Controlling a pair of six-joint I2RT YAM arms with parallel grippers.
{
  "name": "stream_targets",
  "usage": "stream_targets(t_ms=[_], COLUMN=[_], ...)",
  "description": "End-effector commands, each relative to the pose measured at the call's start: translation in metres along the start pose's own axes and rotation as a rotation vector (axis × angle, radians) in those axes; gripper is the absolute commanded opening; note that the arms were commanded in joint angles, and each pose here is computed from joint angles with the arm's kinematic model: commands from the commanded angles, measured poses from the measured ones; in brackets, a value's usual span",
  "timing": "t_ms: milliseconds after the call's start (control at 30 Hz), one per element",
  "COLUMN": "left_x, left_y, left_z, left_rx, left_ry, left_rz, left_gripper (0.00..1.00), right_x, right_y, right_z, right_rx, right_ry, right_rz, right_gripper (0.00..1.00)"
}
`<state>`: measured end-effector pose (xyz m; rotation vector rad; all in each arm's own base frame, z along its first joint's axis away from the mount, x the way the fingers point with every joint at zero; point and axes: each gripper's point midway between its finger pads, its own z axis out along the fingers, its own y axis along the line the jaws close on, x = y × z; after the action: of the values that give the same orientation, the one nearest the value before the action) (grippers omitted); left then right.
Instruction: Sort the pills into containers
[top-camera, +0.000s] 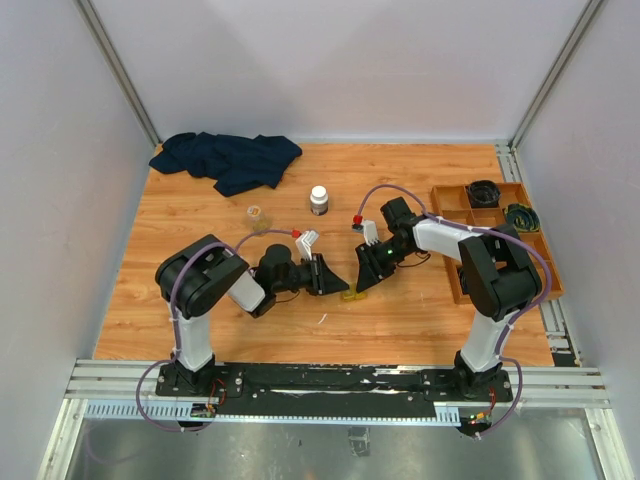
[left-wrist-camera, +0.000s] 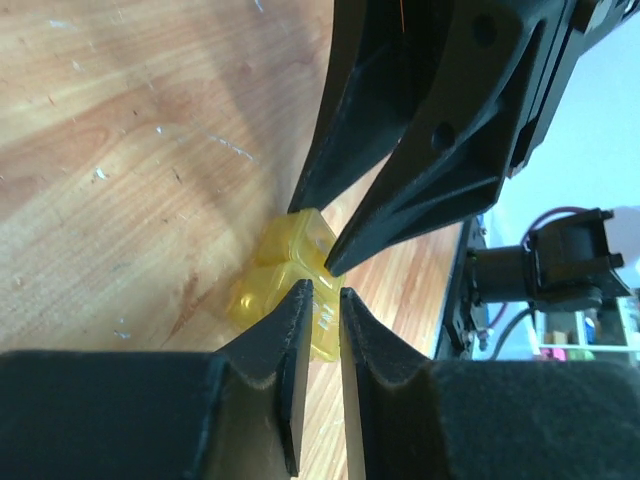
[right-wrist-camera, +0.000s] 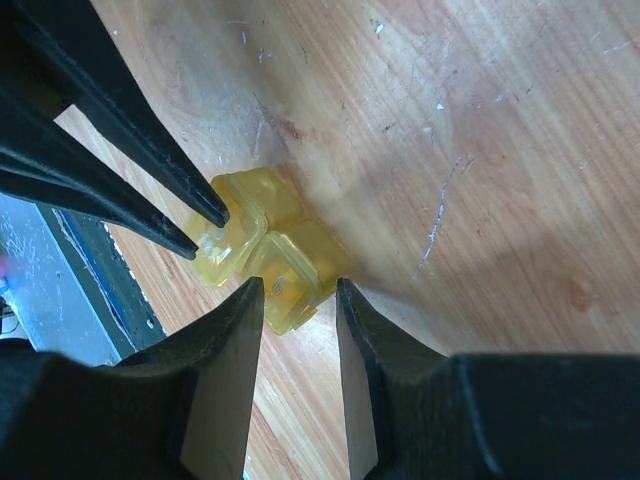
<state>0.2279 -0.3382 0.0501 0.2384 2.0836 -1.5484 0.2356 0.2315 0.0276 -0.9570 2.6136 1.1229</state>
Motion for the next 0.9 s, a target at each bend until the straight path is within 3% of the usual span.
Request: stream_targets(t_ms=[0, 500, 867], left_x=[-0.009, -0.002, 0.011], left_y=[0.009, -0.003, 0.011], left_z=[0.004, 0.006, 0.003], left_rx=[-0.116, -0.253, -0.357], left_ry=[-0.002, 0.076, 0.099], left_rz=[0.112, 0.303, 0.323], left_gripper=[0.19, 0.04, 0.02], right_x=[0.013, 0.013, 0.013], right_y=[-0.015, -0.014, -0.014], right_z=[0.007, 0.007, 0.007], right_rx=[0.072, 0.066, 0.070], right_ry=[0.067, 0.070, 0.071], right_rz=[-0.008, -0.008, -0.013], right_gripper=[0.35, 0.35, 0.36])
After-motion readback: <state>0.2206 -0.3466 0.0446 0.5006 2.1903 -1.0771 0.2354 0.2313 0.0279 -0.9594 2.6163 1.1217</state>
